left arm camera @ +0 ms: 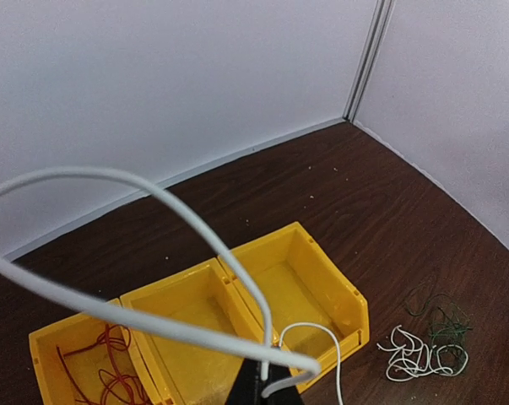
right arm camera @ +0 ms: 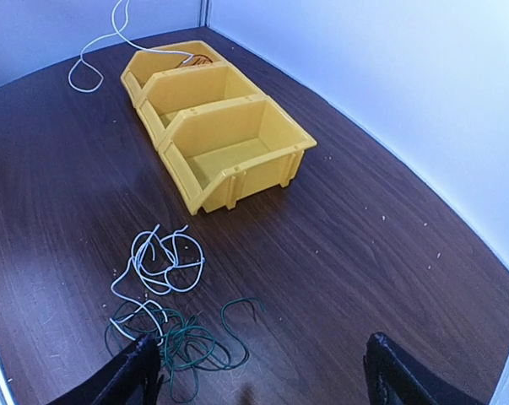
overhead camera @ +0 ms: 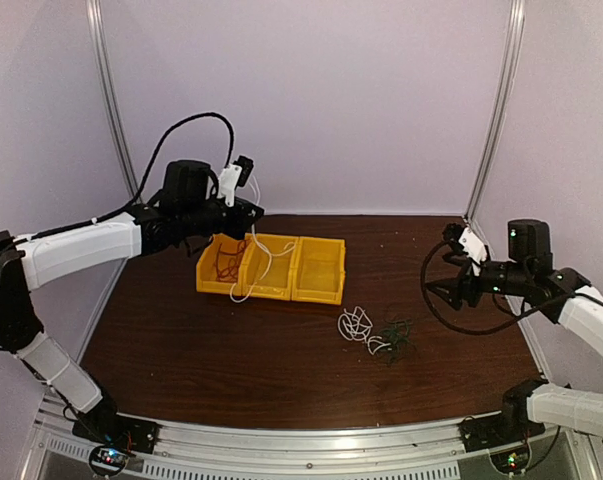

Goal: Untangle the cables

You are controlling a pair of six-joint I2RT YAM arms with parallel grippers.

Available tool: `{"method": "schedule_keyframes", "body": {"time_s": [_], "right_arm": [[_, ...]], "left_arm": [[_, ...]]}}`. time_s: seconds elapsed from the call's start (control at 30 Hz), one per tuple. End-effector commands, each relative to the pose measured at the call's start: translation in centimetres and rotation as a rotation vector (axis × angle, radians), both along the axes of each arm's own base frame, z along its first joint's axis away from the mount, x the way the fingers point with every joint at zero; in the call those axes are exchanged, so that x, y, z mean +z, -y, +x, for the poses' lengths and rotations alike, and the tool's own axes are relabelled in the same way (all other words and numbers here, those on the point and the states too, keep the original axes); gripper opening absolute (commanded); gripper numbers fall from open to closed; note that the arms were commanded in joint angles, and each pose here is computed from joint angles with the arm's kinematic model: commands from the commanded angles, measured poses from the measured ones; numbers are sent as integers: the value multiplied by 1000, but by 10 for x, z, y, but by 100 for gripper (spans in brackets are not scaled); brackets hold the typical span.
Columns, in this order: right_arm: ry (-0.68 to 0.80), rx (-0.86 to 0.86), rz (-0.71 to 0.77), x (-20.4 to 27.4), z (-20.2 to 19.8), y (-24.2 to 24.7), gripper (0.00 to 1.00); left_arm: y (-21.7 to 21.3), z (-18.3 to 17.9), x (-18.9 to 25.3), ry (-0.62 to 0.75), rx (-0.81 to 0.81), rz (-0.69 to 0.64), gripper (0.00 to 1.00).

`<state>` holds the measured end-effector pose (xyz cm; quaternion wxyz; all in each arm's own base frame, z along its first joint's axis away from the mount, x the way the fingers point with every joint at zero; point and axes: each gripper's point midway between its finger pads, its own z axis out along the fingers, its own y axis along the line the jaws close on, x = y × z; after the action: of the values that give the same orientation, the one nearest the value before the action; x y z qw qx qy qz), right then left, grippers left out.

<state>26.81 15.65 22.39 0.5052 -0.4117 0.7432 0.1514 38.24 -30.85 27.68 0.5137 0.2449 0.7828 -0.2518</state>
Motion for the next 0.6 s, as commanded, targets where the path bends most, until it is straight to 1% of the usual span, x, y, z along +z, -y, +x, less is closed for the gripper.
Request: {"method": "schedule_keyframes", "body": {"time_s": [0.0, 0.13, 0.37, 0.57], "right_arm": [[29, -10, 108, 1, -2, 10, 84], [58, -41, 125, 9, -2, 20, 84], [63, -62, 91, 2, 2, 26, 84], [61, -75, 79, -2, 4, 30, 83]], "left_arm": [[9, 22, 10, 14, -27, -64, 0], [5, 46, -13, -16, 16, -32, 0], [13, 92, -22, 44, 94, -19, 0], [16, 129, -31, 88, 120, -19, 0]]}}
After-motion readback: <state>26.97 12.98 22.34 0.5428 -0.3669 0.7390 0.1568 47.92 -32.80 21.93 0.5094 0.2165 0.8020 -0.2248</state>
